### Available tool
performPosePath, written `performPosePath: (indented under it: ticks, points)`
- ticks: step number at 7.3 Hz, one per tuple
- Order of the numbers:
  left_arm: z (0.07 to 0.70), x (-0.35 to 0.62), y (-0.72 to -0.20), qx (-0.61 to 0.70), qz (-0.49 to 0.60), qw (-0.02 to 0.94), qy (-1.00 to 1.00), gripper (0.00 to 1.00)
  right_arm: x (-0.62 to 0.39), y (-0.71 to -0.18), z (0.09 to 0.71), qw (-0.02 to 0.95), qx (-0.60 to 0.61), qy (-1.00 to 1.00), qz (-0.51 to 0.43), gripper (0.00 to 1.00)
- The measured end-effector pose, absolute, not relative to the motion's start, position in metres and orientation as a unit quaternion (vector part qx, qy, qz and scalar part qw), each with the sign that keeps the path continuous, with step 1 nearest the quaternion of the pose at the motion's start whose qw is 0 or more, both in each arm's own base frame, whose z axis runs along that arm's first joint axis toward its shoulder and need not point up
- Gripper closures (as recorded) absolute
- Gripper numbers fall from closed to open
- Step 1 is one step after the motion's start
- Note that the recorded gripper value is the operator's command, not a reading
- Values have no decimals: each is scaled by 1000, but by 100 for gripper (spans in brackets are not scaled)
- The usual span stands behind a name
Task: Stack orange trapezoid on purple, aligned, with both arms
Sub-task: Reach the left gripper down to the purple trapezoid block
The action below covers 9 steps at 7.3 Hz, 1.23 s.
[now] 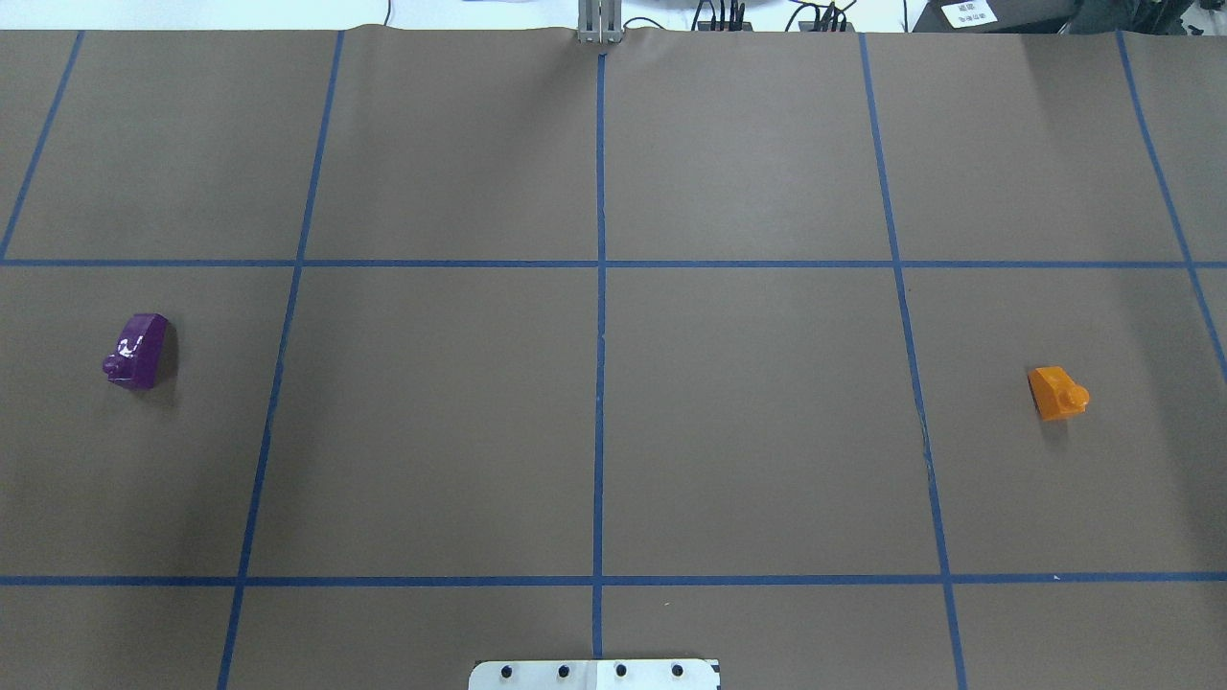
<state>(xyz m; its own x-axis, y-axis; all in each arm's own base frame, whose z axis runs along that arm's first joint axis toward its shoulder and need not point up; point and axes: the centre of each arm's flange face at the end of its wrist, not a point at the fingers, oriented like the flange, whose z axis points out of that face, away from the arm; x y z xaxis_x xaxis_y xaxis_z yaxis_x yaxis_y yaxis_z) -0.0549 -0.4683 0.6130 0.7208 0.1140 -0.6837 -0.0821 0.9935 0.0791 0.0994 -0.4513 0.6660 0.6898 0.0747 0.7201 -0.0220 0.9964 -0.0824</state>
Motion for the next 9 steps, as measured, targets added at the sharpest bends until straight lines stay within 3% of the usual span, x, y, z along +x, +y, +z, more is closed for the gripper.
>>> performPosePath:
  ticks: [3,9]
  points:
    - [599,-55,-472,34,57,927,370,0,99,-451,666,919,-34,-393,26,0]
    - [496,15,-483,85,57,899,425,0,100,-473,622,918,17,-395,14,0]
